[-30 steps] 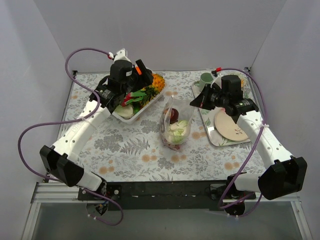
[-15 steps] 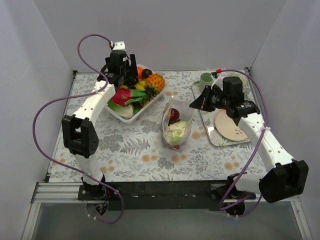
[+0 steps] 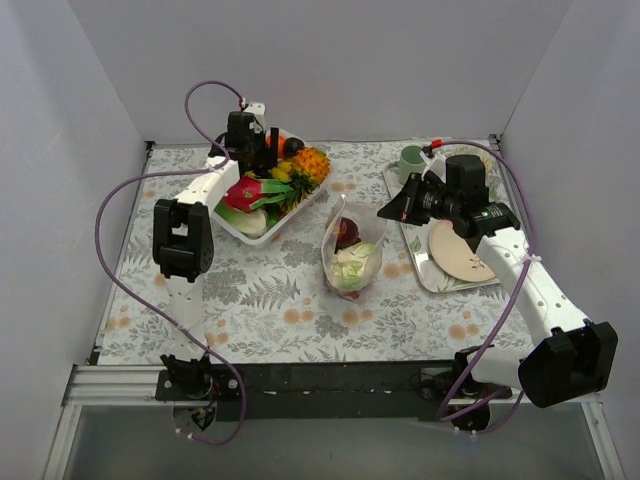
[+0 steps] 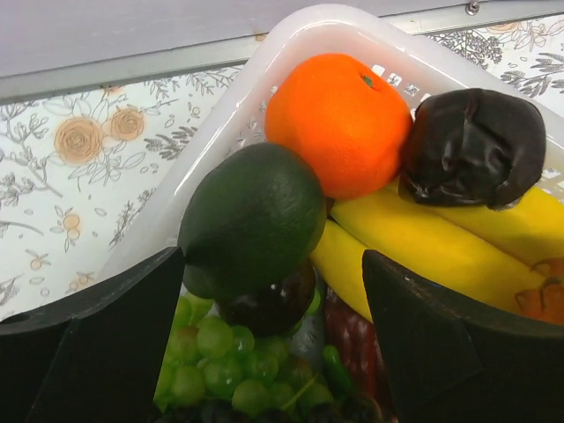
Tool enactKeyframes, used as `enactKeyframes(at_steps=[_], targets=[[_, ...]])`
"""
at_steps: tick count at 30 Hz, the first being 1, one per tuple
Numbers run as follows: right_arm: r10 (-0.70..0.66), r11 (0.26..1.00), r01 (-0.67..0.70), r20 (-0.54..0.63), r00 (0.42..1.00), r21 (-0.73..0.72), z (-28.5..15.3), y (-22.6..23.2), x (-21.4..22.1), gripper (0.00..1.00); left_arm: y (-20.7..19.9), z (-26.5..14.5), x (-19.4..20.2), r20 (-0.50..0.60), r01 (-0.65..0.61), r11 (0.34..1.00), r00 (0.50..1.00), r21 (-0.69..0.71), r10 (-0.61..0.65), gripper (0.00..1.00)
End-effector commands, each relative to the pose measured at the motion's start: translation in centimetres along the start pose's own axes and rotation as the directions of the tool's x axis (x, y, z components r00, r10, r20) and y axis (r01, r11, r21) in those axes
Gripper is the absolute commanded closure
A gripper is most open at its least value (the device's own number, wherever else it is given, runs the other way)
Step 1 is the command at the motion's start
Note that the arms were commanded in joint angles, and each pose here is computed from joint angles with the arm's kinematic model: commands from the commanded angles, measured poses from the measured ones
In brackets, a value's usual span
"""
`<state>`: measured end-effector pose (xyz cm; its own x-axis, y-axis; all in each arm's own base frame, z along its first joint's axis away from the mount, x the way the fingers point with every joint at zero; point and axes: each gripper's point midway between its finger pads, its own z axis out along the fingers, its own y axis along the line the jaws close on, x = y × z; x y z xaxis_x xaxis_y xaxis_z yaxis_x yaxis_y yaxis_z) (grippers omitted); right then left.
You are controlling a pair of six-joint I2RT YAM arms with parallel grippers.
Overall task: Place the food in the zip-top bag and seal the zipper
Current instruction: Pick up the fake fruit from the bin.
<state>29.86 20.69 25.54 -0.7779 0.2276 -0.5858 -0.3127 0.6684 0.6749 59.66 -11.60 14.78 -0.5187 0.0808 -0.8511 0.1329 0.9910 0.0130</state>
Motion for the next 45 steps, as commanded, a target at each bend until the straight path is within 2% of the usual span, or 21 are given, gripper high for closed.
enactKeyframes(at_steps=[1,12,18,22,26,35,42,45], targets=[[-0.035,0.998,0.037,0.031,0.999,-0.057,-0.2,1.1,-0.9,0.99,0.0,-0.2,-4.4,0.108,-0.038,0.999,0.994,0.021,0.036,0.19],[-0.021,0.997,0.022,0.013,1.000,-0.072,0.3,1.0,-0.5,0.99,0.9,2.3,-2.4,0.075,-0.039,0.999,0.996,-0.034,0.041,0.29],[-0.017,0.997,0.017,0.012,1.000,-0.072,0.3,0.9,-0.4,0.99,1.5,1.8,-3.2,0.093,-0.031,0.997,0.995,-0.066,0.037,0.44],[-0.016,0.997,0.017,0.015,1.000,-0.071,0.3,0.9,-0.5,0.99,1.8,-0.4,-5.7,0.145,-0.026,0.996,0.989,-0.082,0.038,0.51],[-0.018,0.998,0.020,0.019,1.000,-0.064,0.2,0.8,-0.5,0.99,1.8,-2.5,-8.0,0.199,-0.023,0.997,0.979,-0.073,0.037,0.53],[-0.020,0.998,0.021,0.021,1.000,-0.058,0.1,0.7,-0.3,0.99,1.8,-5.2,-10.0,0.254,0.001,0.998,0.967,-0.065,0.016,0.58],[-0.022,0.998,0.023,0.024,0.999,-0.056,0.0,0.7,-0.3,0.99,0.5,-9.0,-13.6,0.336,0.061,0.998,0.940,0.020,-0.064,0.58],[-0.022,0.999,0.024,0.029,0.999,-0.046,0.1,0.5,-0.3,0.99,-0.7,-11.5,-15.0,0.346,0.117,0.987,0.926,0.106,-0.147,0.58]])
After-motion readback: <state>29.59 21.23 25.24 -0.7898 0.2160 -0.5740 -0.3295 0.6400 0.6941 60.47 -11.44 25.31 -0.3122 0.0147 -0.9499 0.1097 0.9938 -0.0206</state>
